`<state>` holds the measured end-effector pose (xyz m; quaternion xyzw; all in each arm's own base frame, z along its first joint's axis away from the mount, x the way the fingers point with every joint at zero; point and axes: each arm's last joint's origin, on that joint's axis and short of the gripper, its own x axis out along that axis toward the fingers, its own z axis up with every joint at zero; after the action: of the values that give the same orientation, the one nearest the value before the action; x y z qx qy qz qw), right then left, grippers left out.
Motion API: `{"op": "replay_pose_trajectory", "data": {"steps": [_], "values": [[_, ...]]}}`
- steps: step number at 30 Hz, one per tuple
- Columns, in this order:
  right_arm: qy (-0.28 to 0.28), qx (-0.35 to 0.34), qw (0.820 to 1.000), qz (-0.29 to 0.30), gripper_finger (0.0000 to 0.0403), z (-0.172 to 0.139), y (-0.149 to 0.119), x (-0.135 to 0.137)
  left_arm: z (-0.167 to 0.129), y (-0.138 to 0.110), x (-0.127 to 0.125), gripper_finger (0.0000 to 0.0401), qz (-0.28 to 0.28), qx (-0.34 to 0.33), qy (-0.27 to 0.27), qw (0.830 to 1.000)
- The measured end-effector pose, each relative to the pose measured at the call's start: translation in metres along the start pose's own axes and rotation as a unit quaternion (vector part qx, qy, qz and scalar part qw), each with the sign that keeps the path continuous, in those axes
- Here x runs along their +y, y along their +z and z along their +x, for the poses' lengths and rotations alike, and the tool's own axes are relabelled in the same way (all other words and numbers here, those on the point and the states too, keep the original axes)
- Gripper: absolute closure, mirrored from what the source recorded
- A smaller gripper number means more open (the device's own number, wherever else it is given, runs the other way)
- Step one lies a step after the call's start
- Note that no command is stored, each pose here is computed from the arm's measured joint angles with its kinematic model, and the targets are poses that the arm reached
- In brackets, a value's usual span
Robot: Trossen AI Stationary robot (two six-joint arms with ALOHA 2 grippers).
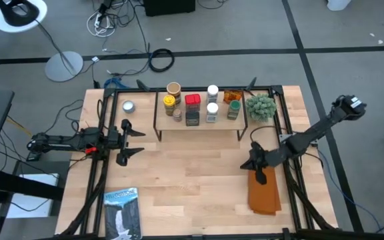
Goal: Shelf spices
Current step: Return to Home Position
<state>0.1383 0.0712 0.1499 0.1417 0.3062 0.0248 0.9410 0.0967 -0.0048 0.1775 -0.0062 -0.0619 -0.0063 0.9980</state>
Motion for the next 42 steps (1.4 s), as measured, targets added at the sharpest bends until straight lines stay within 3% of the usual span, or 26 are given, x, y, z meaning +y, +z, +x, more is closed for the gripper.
{"op": "replay_pose_trajectory", "data": {"steps": [11,20,30,42], "values": [[0.016,-0.056,0.998,-0.024,0.0401,-0.011,0.009,-0.041,0.000,0.000,0.000,0.0109,0.000,0.000,0.000,1.000],[-0.025,-0.111,0.993,-0.017,0.0401,-0.016,0.001,-0.062,0.000,0.000,0.000,0.0109,0.000,0.000,0.000,1.000],[-0.076,-0.167,0.982,-0.038,0.0401,-0.023,-0.003,-0.077,0.000,0.000,0.000,0.0109,0.000,0.000,0.000,1.000],[-0.072,-0.211,0.973,-0.063,0.0395,-0.032,0.002,-0.079,0.000,0.000,0.000,0.0109,0.000,0.000,0.000,1.000]]}}
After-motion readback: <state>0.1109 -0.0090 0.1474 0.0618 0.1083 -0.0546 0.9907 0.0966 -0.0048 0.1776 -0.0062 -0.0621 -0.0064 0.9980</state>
